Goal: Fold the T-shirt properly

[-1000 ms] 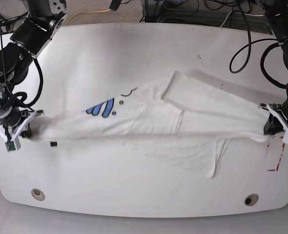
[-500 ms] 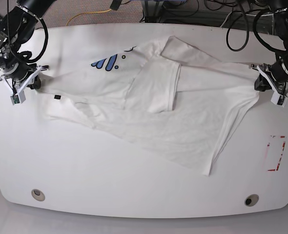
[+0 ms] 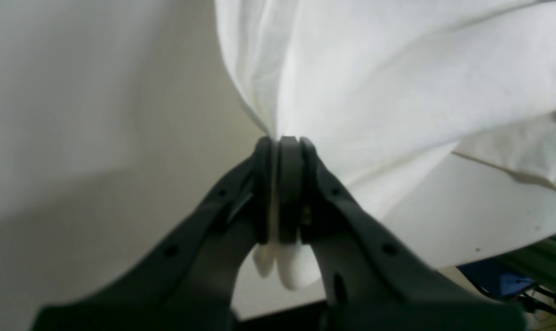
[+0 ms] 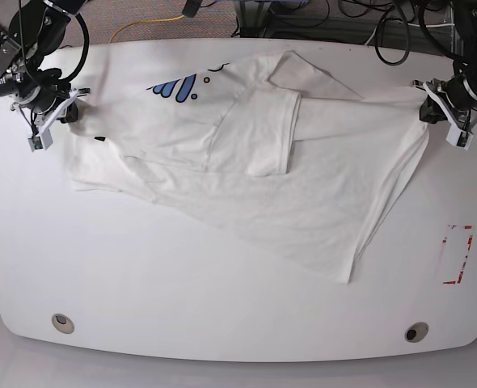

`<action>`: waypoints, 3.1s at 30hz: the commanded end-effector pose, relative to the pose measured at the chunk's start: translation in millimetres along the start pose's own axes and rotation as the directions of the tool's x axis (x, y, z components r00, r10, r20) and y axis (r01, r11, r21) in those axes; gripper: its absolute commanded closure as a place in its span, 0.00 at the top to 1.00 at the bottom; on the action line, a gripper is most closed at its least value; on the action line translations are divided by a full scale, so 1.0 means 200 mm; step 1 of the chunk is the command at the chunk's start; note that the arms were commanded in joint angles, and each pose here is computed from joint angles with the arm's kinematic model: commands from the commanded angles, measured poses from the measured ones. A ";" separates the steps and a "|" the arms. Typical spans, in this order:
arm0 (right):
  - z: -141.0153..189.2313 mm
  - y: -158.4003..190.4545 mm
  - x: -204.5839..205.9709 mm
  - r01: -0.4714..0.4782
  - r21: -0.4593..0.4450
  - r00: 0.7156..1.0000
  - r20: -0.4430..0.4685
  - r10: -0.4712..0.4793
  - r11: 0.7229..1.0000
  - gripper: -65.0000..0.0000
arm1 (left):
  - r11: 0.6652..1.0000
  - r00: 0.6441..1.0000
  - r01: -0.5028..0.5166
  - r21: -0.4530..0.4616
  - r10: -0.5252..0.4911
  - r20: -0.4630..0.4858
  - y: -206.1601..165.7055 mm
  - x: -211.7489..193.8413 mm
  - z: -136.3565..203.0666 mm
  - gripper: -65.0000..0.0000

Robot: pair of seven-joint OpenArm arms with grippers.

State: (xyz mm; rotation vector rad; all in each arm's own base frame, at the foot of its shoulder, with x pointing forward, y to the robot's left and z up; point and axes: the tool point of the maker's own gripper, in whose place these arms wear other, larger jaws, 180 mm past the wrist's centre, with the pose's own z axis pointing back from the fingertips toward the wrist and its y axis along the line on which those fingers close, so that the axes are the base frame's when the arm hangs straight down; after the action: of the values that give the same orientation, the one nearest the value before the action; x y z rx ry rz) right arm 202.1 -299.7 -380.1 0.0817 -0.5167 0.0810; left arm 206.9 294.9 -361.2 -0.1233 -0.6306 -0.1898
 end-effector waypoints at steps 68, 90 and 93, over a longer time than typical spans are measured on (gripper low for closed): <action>-0.37 0.10 0.35 0.330 0.381 0.911 0.110 -0.397 0.864 0.00 | 0.976 0.940 -0.219 -0.015 0.214 0.265 0.19 0.90 -0.18 0.71; -0.36 0.10 0.41 0.320 0.389 0.909 0.133 -0.396 0.864 0.00 | 0.992 0.972 -0.129 0.004 0.125 0.198 0.03 0.99 -0.89 0.72; -0.36 0.10 0.41 0.320 0.387 0.909 0.131 -0.395 0.865 0.00 | 0.991 0.977 -0.136 -0.001 0.134 0.167 0.01 0.95 -0.92 0.72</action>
State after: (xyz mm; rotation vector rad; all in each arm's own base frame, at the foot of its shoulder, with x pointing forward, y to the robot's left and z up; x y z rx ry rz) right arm 294.9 -258.9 -416.0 0.5620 -0.6263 -0.2146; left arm 459.6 239.4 -399.1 -0.1647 -0.7839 -0.0478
